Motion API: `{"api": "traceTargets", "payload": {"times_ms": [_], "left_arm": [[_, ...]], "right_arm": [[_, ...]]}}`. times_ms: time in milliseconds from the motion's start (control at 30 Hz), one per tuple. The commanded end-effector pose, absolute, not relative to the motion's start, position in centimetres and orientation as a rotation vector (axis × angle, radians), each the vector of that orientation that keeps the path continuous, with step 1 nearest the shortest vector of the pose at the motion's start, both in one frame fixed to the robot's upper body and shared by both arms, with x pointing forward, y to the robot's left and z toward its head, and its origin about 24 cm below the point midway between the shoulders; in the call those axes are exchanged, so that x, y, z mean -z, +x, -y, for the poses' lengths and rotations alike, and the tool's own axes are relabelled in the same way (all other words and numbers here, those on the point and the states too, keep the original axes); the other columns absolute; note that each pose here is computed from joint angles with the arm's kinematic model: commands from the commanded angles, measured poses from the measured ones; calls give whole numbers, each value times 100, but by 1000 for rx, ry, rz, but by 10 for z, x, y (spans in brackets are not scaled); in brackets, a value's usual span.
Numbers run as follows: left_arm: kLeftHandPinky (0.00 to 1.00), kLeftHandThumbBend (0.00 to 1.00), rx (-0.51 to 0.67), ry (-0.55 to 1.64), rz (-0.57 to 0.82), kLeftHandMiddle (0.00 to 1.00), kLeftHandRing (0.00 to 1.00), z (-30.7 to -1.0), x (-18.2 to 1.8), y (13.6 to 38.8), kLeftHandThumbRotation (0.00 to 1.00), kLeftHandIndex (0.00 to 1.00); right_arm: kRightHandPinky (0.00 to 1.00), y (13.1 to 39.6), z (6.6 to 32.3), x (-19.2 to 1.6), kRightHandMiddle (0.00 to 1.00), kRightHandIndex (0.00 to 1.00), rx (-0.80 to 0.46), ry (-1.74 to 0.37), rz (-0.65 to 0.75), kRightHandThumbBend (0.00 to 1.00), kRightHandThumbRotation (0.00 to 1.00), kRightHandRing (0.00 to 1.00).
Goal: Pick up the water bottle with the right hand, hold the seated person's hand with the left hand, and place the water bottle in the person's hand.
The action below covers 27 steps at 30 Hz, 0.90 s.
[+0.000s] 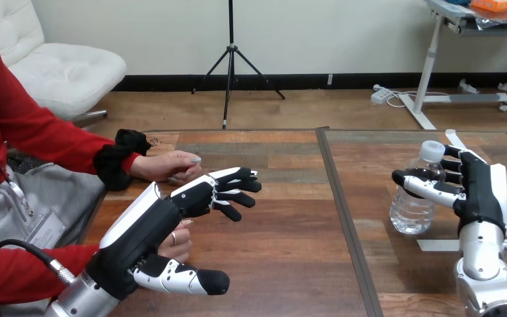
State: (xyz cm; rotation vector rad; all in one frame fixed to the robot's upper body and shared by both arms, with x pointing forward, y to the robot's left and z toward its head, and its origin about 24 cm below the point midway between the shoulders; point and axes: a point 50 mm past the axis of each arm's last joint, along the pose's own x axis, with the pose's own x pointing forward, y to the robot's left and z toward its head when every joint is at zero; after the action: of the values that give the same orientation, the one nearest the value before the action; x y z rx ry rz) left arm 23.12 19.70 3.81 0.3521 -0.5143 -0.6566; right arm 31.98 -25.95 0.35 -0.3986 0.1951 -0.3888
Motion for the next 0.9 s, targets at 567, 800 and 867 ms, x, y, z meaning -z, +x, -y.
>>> {"api": "traceTargets", "payload": {"times_ms": [567,800,867], "left_arm": [[62,100,598,363,614,82,74,-199,-54,237,67,85],[62,100,600,364,611,82,74,-199,-53,237,66,85],[62,100,595,367,612,81,74,-200,-53,236,66,85]], "right_arm": [[74,339,244,-20,85,91,357,-440,-162,100,42,82],[78,340,241,-20,89,94,348,-433,-171,100,45,86],[79,340,240,-19,90,95,350,-438,-175,100,45,88]]}}
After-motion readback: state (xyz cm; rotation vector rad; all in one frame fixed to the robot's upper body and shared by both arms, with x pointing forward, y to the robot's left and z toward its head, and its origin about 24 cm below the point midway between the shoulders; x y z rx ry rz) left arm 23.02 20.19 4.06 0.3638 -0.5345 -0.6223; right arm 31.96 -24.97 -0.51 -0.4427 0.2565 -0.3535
